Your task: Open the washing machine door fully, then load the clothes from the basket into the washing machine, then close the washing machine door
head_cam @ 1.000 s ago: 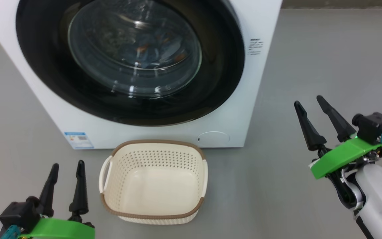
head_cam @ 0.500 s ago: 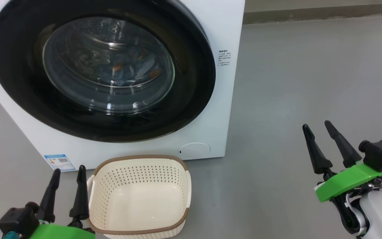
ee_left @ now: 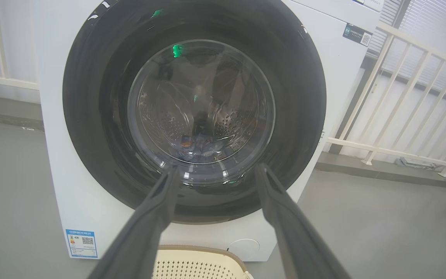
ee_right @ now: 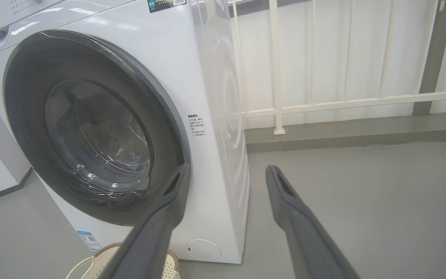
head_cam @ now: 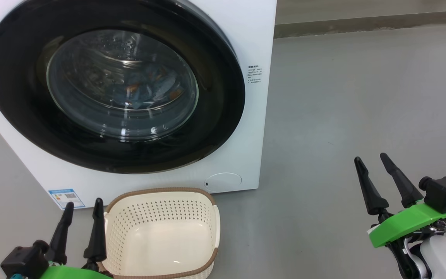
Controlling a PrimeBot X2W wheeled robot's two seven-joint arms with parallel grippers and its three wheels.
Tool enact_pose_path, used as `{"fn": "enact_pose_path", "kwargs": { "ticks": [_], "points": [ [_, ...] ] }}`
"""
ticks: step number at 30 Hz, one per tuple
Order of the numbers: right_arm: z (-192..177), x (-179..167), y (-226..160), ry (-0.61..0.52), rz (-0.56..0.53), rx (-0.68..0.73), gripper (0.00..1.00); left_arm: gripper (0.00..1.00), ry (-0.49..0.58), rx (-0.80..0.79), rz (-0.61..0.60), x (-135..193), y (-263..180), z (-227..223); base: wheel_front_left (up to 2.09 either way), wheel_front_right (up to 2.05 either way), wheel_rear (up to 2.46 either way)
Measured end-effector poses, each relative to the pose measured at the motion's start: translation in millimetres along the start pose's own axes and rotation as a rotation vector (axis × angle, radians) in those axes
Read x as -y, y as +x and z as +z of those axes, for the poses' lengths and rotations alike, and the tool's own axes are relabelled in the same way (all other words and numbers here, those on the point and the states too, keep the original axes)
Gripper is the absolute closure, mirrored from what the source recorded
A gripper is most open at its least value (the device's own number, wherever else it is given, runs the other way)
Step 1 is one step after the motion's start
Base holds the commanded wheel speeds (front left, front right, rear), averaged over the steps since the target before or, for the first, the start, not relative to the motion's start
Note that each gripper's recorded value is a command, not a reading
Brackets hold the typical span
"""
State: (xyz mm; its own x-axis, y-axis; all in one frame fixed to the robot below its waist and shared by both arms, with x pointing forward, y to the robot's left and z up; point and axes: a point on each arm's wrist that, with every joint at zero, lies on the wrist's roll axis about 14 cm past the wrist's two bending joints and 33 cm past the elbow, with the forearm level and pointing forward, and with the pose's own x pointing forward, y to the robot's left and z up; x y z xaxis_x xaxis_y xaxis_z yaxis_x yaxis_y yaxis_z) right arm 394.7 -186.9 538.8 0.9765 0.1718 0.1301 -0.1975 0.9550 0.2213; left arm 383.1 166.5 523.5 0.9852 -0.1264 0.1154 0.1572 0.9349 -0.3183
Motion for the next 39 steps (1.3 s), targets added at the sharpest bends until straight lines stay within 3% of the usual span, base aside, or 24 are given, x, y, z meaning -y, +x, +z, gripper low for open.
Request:
{"fn": "enact_pose_path", "kwargs": {
  "ticks": [38,39],
  "points": [
    [-10.1,0.7,-3.0,0.01,-0.016,-0.021,0.0,0.0,0.011,-0.019,0.008,-3.3,-1.5,-2.9,0.0,0.0,0.0],
    [-11.3,0.9,-3.3,0.012,-0.018,-0.024,1.0,1.0,0.007,-0.025,0.009,-3.3,-1.8,-4.5,0.0,0.0,0.0]
  ]
}}
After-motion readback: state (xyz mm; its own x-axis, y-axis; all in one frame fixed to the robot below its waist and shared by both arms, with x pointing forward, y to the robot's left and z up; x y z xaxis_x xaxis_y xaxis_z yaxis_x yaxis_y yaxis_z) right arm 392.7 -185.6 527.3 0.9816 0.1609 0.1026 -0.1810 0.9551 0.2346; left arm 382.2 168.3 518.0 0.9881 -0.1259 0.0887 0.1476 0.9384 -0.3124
